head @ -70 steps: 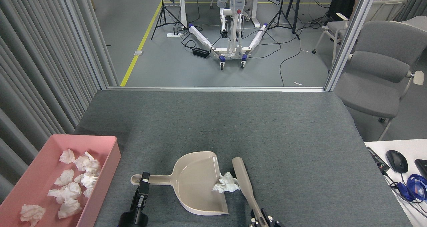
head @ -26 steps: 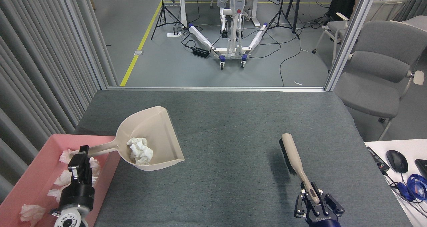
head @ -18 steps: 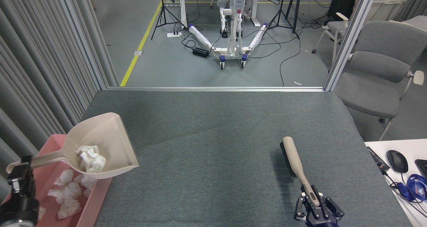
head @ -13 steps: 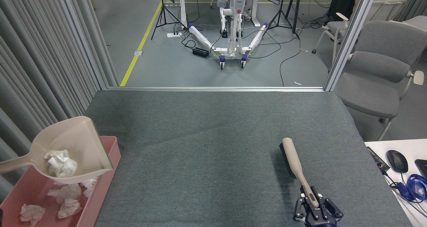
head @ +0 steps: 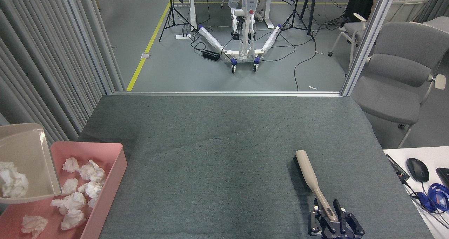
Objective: Sweep and dump garbage into bin
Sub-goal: 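Lift the dustpan with the left gripper and tip it over the pink bin, then lower the empty dustpan back onto the table with the left gripper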
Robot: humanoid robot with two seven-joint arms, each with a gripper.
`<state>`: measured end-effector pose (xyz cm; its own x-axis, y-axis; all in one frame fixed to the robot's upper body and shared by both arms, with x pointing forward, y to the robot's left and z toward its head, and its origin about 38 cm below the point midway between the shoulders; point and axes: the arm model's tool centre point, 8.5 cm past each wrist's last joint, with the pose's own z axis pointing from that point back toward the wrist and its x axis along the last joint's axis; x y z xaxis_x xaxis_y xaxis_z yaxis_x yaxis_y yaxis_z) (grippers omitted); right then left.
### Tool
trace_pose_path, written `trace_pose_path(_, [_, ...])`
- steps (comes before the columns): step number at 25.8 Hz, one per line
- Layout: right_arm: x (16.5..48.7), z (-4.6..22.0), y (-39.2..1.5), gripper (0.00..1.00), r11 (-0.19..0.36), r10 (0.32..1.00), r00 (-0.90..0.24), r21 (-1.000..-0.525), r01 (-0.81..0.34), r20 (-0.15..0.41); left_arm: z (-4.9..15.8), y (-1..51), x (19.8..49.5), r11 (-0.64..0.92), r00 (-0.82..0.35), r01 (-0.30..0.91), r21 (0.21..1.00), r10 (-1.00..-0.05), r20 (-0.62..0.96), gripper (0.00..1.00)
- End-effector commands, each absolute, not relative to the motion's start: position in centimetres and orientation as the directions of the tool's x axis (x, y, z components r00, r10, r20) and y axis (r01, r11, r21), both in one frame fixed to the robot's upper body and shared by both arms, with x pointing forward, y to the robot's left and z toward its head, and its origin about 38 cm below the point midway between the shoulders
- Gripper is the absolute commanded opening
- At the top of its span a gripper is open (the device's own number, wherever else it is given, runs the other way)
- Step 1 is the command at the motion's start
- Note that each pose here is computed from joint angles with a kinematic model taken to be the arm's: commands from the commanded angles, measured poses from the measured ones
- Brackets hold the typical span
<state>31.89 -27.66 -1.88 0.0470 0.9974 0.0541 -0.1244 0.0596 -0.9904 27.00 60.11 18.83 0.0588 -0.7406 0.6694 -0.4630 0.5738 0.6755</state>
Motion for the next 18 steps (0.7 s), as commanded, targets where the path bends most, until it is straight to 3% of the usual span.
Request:
trace_pose_path(1, [31.9, -1.8, -27.7, 0.8, 0.057, 0.997, 0.051, -0.991, -0.119, 0.051, 20.2, 60.3, 26.8, 0.514, 0.04, -0.463, 0.721, -0.801, 0.597, 0.0])
trace_pose_path(5, [31.8, -1.6, -27.8, 0.87, 0.056, 0.997, 0.051, -0.994, -0.095, 0.051, 21.2, 60.7, 26.9, 0.4, 0.082, -0.463, 0.791, -0.869, 0.488, 0.0])
trace_pose_path(10, [31.8, -1.3, -27.9, 0.88, 0.054, 0.997, 0.051, -0.995, -0.083, 0.05, 21.5, 60.6, 27.0, 0.401, 0.068, -0.466, 0.789, -0.873, 0.484, 0.0])
trace_pose_path(15, [31.3, -1.1, -27.8, 0.89, 0.054, 0.998, 0.046, -0.997, -0.057, 0.052, 21.9, 60.6, 27.0, 0.479, 0.014, -0.501, 0.721, -0.828, 0.56, 0.0])
trace_pose_path(18, [31.3, -0.8, -27.7, 0.89, 0.055, 0.998, 0.043, -0.997, -0.049, 0.053, 21.7, 60.3, 26.9, 0.6, -0.095, -0.525, 0.604, -0.747, 0.658, 0.0])
